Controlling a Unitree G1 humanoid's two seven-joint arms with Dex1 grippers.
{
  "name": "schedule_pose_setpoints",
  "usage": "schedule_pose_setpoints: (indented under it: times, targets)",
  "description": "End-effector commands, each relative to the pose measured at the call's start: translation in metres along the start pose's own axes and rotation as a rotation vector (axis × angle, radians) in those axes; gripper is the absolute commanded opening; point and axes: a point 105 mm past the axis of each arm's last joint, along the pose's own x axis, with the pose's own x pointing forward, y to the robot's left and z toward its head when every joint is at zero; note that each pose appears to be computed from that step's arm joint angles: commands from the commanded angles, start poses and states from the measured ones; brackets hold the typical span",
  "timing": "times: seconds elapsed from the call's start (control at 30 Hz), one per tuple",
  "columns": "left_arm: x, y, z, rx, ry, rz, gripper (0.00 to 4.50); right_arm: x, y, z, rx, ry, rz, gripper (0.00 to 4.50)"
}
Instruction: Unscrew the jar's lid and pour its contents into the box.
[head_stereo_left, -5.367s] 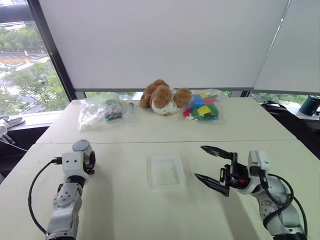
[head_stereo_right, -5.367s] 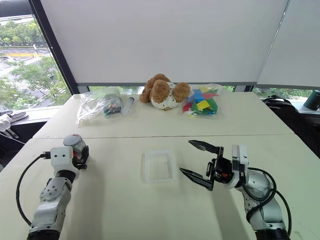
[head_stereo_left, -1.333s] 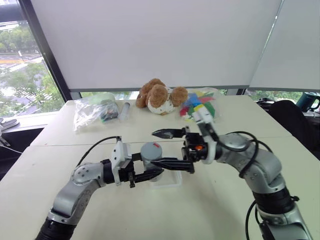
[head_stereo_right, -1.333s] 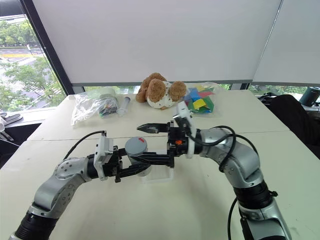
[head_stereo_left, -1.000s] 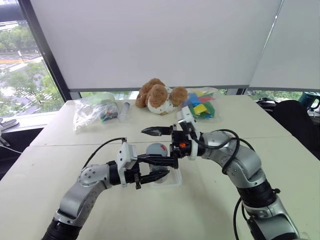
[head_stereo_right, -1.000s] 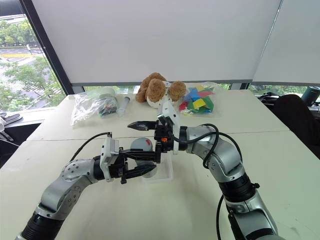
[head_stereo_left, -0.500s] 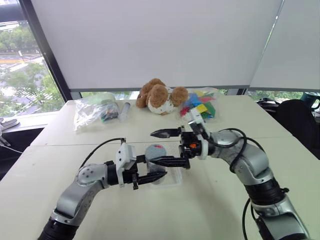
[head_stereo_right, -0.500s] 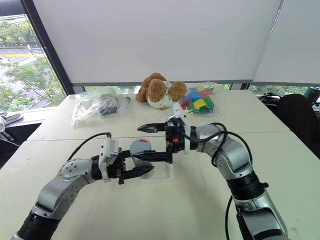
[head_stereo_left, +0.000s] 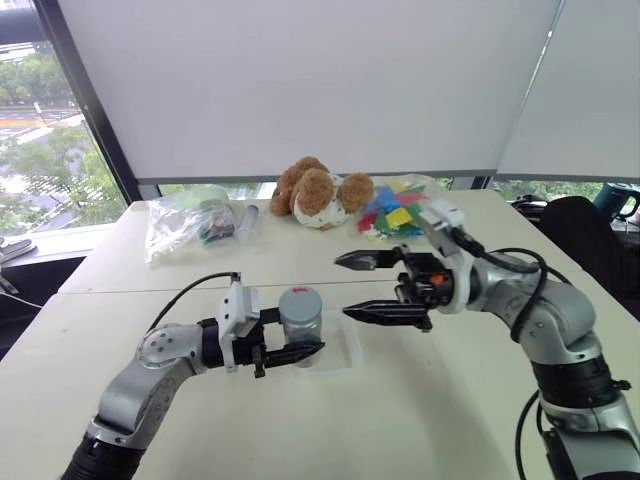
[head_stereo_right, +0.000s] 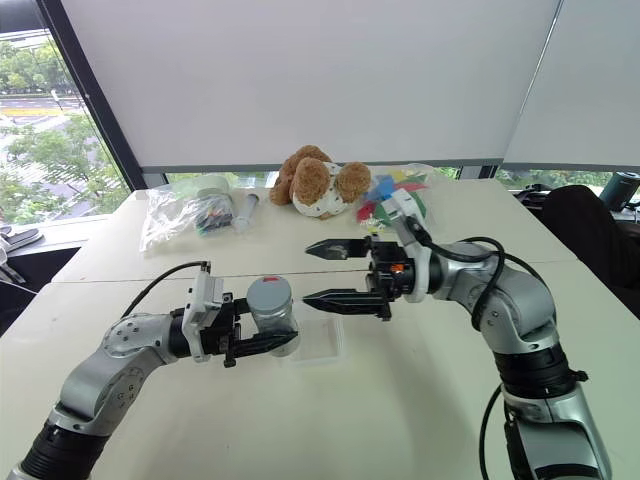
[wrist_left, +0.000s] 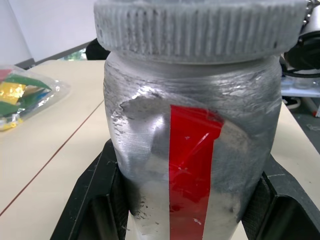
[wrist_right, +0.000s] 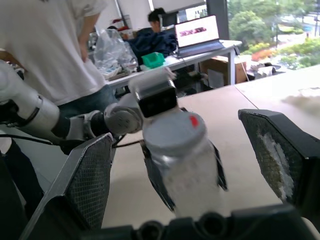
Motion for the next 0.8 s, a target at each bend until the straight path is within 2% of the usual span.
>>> schedule_pose_setpoints:
  times: [0.03,0.13,0.27,0.8]
  targets:
    - [0.003,-0.002,0.008,0.033,-0.032,-0.005,2.10,0.027,0.002,0.007,-0.072,0.002,0.006,4.41]
    - [0.011,-0.006,0.009,0.027,-0.048,-0.020,2.10,0.046,0.000,0.003,-0.093,0.022,0.008,4.41]
    - [0.013,-0.007,0.008,0.023,-0.049,-0.026,2.10,0.055,-0.003,0.001,-0.105,0.024,0.013,4.41]
    - [0.013,-0.008,0.012,0.023,-0.046,-0.029,2.10,0.047,-0.008,-0.011,-0.043,0.077,0.027,4.41]
